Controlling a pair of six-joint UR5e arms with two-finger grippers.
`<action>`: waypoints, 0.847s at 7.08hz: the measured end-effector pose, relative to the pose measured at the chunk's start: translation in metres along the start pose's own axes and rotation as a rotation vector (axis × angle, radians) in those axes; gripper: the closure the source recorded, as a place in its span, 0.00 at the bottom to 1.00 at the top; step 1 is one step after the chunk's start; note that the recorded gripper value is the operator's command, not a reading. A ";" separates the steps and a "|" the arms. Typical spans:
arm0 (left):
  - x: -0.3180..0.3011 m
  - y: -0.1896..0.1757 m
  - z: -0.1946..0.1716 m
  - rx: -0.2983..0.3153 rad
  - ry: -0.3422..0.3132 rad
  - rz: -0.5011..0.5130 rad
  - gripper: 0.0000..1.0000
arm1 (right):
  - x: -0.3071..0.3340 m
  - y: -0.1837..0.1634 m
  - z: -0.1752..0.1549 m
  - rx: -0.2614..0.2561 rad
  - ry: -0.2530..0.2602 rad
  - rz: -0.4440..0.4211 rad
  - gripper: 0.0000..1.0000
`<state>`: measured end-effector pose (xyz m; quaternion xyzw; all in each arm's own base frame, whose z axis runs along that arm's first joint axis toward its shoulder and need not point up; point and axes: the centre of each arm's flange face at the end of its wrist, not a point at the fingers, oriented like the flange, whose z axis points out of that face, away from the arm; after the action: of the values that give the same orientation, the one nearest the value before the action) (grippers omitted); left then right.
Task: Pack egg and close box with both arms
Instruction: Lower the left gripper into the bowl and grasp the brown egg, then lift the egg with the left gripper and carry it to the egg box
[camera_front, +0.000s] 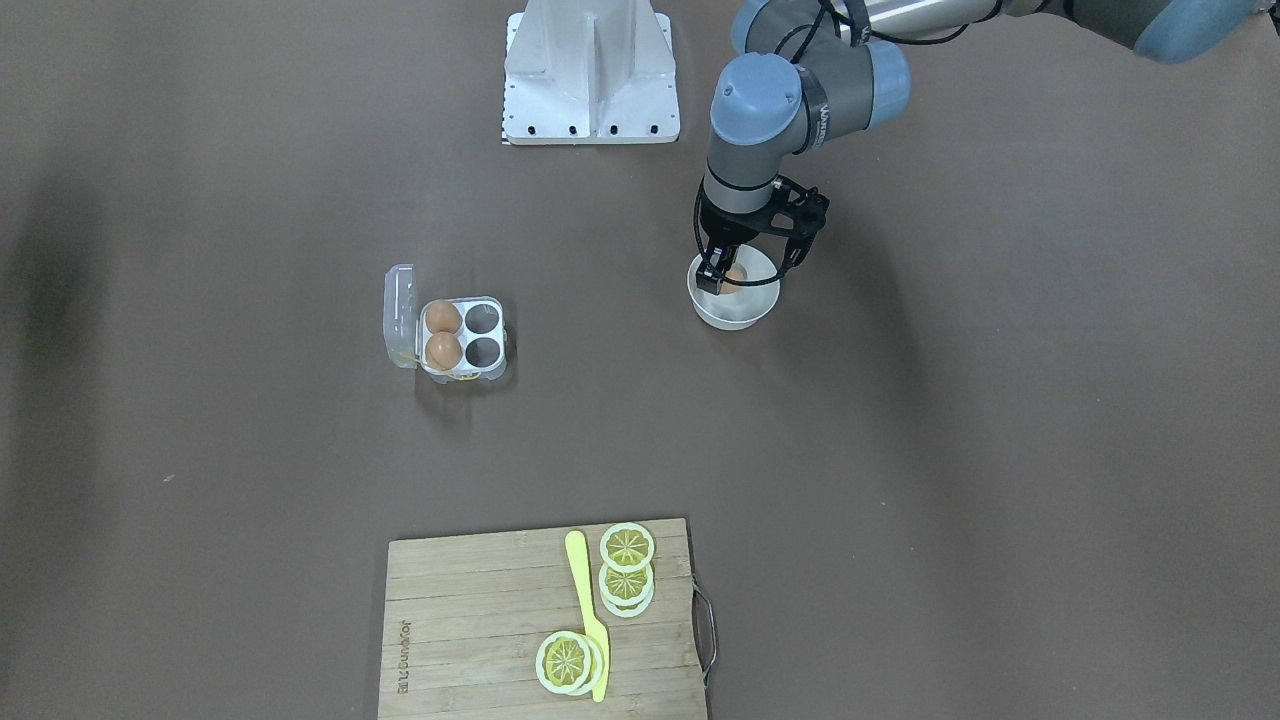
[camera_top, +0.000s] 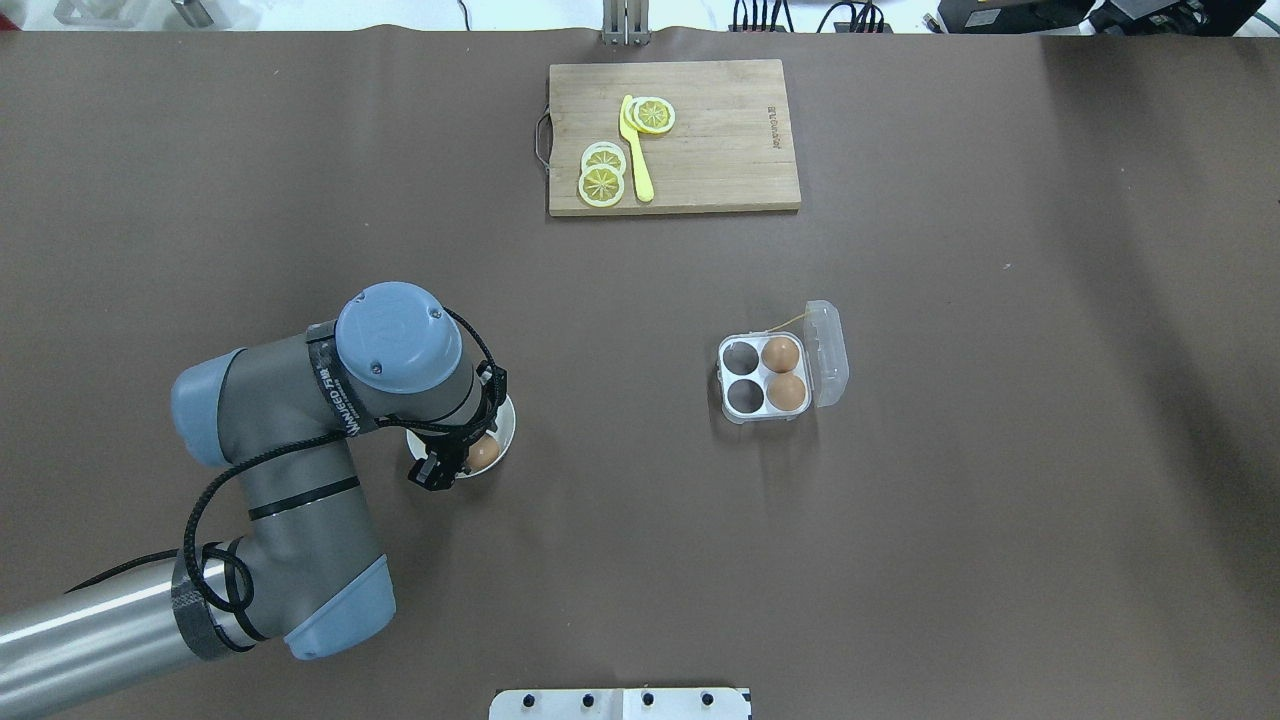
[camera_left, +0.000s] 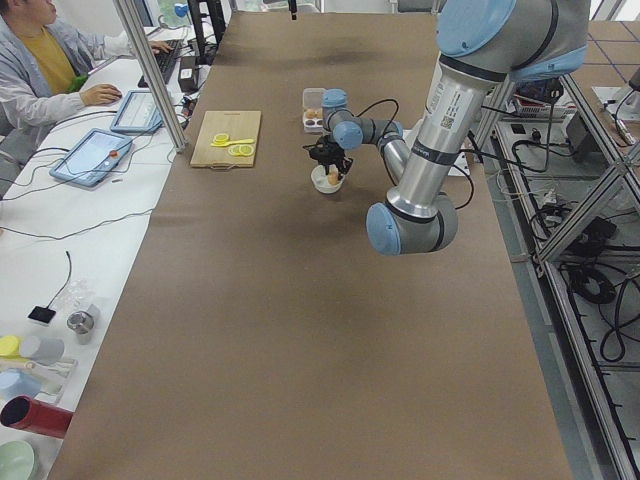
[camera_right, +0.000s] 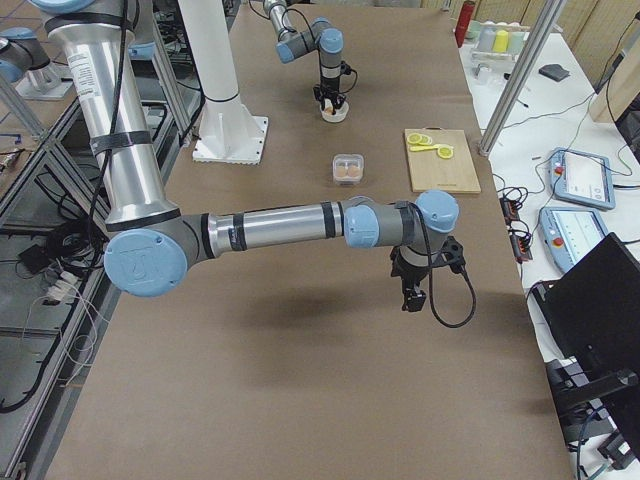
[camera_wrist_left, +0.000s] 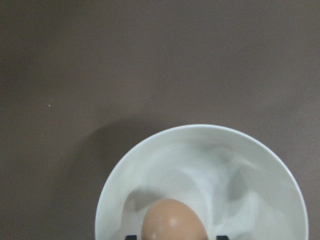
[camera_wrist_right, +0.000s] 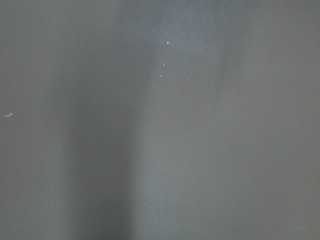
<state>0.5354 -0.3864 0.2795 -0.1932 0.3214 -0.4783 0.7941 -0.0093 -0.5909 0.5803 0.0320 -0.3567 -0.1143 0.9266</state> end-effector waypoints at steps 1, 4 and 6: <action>0.000 0.000 0.000 -0.001 0.001 0.002 1.00 | 0.000 0.000 0.000 0.000 0.000 0.000 0.00; 0.000 0.002 -0.008 -0.010 0.017 0.080 1.00 | -0.003 -0.001 -0.003 0.006 0.000 0.007 0.00; 0.007 -0.005 -0.033 -0.011 0.056 0.245 1.00 | -0.006 -0.004 -0.005 0.011 0.001 0.014 0.00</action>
<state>0.5117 -0.3945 0.2569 -0.1434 0.3674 -0.3811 0.8362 -0.0108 -0.5934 0.5723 0.0344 -0.3573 -0.1060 0.9273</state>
